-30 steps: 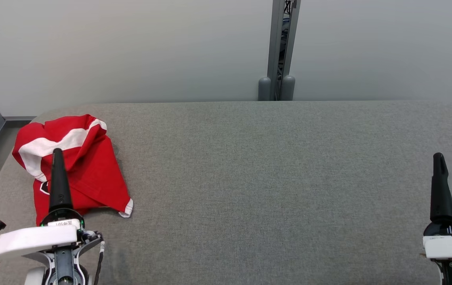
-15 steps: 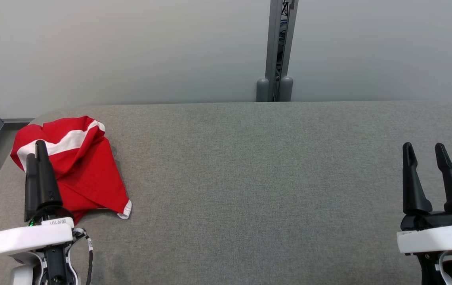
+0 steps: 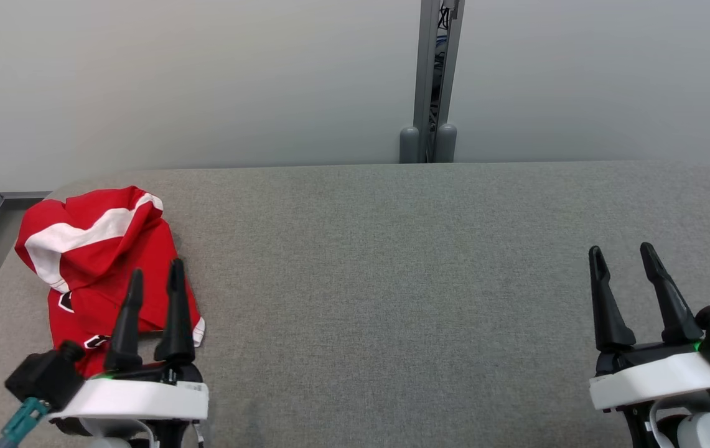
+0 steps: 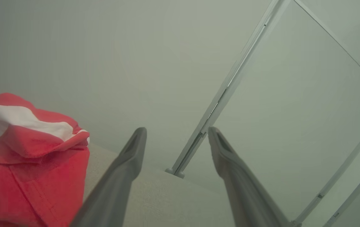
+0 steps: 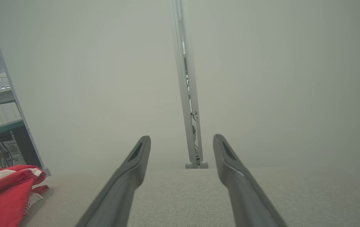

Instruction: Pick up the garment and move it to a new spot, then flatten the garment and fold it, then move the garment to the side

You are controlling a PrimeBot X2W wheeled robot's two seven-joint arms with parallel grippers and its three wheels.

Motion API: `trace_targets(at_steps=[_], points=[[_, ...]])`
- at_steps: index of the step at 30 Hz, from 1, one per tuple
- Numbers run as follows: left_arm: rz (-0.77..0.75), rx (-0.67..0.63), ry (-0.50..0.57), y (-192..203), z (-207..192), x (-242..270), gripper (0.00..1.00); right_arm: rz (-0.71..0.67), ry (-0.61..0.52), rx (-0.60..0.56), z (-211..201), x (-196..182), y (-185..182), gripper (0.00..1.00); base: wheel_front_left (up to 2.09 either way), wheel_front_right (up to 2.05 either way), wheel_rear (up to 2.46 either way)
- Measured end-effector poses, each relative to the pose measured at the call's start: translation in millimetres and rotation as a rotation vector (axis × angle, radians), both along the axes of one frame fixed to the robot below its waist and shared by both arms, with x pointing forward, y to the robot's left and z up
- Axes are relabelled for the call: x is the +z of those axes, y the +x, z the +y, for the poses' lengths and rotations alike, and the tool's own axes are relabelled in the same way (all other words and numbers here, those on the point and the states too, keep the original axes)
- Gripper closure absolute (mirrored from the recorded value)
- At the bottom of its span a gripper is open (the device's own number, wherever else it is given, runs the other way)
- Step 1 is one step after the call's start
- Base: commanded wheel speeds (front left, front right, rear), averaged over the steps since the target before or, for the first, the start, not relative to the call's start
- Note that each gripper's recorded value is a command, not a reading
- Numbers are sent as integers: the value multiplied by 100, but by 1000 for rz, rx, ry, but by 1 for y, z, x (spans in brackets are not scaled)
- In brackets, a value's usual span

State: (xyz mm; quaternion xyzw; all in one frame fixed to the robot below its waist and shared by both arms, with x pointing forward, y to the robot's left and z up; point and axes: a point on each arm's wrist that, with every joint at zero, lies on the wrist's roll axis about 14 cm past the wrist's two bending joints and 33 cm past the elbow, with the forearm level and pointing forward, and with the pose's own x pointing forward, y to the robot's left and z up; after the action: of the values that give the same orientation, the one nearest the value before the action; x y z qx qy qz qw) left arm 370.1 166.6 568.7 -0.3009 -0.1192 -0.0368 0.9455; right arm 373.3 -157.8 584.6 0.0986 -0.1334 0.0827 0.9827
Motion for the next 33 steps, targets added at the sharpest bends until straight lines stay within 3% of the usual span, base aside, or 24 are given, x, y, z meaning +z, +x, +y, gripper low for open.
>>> trace_targets(at_steps=[12, 33], points=[[83, -19, 172, -4, -24, -27, 0, 70, -61, 14, 9, -28, 3, 0, 0, 0, 0], [168, -35, 277, -11, -33, -61, 0, 104, -196, -2, 14, -48, 9, 0, 0, 0, 0]])
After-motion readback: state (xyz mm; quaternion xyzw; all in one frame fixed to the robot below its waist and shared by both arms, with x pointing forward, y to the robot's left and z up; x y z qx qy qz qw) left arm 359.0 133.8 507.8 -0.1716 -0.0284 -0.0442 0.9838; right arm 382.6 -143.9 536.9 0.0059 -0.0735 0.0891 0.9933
